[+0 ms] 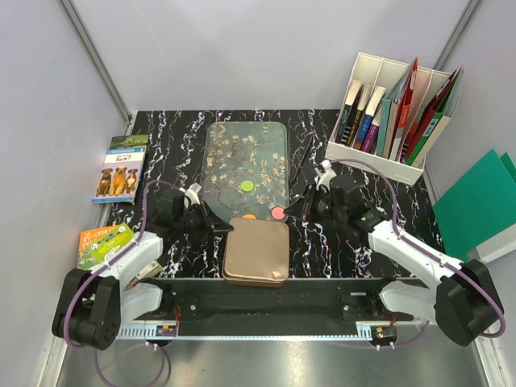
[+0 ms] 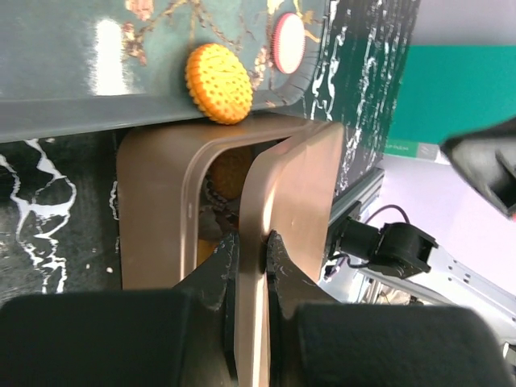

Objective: Pack the cookies

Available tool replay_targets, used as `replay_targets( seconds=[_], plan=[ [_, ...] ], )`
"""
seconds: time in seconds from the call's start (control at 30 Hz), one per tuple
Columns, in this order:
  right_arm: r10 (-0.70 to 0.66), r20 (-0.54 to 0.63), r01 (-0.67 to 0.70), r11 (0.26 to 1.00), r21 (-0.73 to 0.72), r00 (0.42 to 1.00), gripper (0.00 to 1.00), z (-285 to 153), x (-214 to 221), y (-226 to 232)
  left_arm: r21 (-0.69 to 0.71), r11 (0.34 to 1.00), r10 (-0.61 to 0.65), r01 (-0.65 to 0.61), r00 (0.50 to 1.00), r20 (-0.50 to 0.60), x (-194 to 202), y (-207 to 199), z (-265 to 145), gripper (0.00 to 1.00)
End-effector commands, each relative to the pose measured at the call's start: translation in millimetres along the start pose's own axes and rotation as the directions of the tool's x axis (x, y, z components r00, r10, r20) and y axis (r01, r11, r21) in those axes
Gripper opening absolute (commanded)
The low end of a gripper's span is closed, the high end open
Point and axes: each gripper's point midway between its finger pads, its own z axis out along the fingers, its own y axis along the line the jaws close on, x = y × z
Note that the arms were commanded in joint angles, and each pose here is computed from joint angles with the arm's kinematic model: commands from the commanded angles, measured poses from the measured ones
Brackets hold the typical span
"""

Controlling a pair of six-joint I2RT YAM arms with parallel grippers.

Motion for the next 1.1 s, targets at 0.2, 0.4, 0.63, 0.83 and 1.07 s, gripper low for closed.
replay_targets(
  seconds=[0.2,0.4,0.63,0.83,1.07],
  plan=[
    [-0.038,-0.179,-0.023,0.943,-0.331,0.983,0.21,8,40,57,-0.229,0.973,-0.018,0.029,0.998,0.053,-7,49,1,0.00],
    [-0.023,-0.275,-0.069,0.944,-0.321,0.961,0.20,23,72,39,-0.241,0.970,-0.023,0.037,0.998,0.060,-8,51,1,0.00],
    [-0.004,-0.363,-0.112,0.948,-0.297,0.932,0.19,40,104,22,-0.252,0.967,-0.018,0.035,0.997,0.072,-11,51,-1,0.04],
    [0.002,-0.386,-0.120,0.952,-0.283,0.923,0.18,48,113,15,-0.264,0.964,-0.008,0.029,0.997,0.079,-14,49,-3,0.21],
    [0.010,-0.399,-0.127,0.955,-0.267,0.917,0.18,53,118,9,-0.270,0.963,0.007,0.015,0.997,0.079,-16,46,-6,0.57]
  ],
)
